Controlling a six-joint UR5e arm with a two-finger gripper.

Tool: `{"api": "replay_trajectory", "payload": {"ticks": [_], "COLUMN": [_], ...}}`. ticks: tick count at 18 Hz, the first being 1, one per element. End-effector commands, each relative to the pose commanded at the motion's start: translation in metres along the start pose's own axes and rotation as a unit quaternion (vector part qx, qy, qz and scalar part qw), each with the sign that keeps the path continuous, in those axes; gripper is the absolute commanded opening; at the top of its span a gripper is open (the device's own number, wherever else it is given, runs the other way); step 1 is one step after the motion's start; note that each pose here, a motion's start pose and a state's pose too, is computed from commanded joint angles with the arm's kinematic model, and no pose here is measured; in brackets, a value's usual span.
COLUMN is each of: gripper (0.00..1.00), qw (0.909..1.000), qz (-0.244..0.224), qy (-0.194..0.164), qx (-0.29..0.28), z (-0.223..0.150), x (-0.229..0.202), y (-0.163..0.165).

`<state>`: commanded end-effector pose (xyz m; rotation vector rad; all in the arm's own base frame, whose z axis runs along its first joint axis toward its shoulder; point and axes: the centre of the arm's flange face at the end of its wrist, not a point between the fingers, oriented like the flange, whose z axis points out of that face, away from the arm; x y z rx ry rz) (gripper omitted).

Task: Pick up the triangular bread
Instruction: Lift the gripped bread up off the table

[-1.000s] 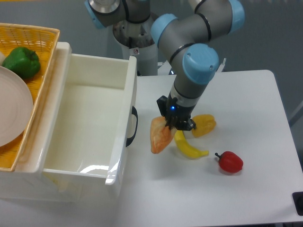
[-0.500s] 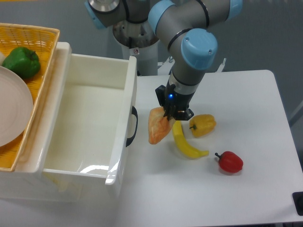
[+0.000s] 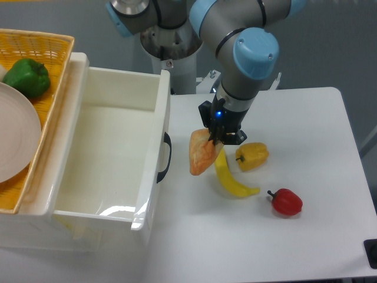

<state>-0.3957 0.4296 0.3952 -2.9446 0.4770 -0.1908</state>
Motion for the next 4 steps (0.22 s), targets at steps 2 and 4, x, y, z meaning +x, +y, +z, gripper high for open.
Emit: {"api": "replay_trajectory", "payload": {"ticks": [2,4], "gripper": [0.11,0.11], "qw": [1.0000,1.0000], "qz": [0.000,0.006], "qy": [0.000,0.001], "qx": [0.000,0.000], "z": [-0.0002,0.0005], "x": [-0.0004,-0.0005], "y": [0.0008,0.0018]}}
